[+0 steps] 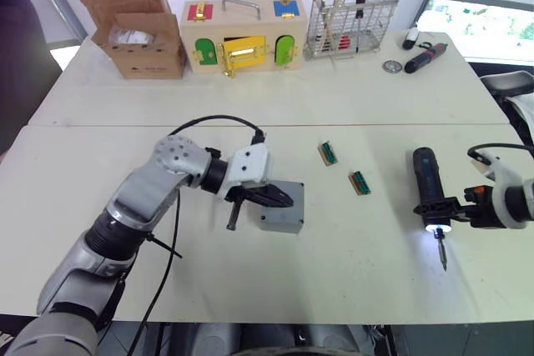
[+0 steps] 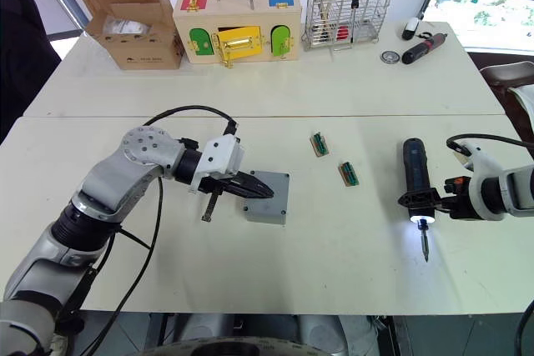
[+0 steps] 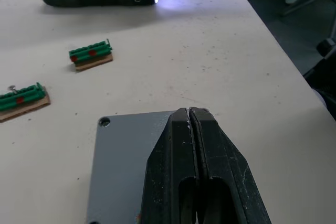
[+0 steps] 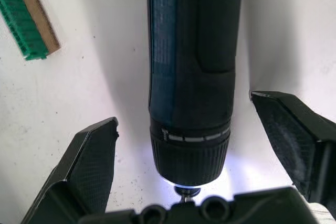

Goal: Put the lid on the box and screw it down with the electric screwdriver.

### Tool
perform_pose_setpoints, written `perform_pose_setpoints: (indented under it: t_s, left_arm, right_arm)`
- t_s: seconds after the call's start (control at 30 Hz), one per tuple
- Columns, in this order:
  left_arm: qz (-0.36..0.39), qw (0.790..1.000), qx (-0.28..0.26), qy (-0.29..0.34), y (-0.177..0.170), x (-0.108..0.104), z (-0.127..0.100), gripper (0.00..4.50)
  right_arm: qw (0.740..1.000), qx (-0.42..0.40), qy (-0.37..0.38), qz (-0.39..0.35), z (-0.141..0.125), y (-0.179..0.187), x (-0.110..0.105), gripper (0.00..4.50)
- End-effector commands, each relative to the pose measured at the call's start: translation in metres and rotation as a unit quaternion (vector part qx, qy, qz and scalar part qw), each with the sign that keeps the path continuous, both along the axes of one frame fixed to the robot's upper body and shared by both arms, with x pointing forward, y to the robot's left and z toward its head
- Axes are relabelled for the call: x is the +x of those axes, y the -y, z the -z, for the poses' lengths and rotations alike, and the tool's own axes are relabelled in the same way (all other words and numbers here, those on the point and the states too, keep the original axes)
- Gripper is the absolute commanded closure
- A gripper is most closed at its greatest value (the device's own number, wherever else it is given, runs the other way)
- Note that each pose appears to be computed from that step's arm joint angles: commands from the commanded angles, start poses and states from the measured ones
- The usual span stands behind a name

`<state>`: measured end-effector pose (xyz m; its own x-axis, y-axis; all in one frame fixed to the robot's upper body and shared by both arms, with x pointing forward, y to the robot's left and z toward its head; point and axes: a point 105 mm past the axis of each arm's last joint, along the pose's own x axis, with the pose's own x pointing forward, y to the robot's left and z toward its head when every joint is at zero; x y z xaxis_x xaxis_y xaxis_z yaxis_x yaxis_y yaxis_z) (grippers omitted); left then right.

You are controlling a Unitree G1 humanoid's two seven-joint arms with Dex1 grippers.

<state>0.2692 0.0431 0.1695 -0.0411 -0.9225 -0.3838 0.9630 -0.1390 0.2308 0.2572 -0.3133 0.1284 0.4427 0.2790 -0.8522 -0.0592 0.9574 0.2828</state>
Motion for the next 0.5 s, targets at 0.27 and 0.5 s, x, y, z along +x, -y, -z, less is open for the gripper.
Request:
perform_pose_setpoints:
  t_s: [0.27, 0.5]
  left_arm:
    - [-0.275, 0.958, -0.083, -0.014, -0.073, 0.075, -0.015, 4.5]
    - [-0.289, 0.954, -0.047, -0.07, -0.084, 0.048, 0.026, 4.5]
  right_arm:
    - [0.9, -0.056, 0.354, -0.249, -0.093, -0.071, 0.034, 0.01]
    - [0.857, 0.024, 0.353, -0.375, -0.032, -0.16, -0.018, 0.01]
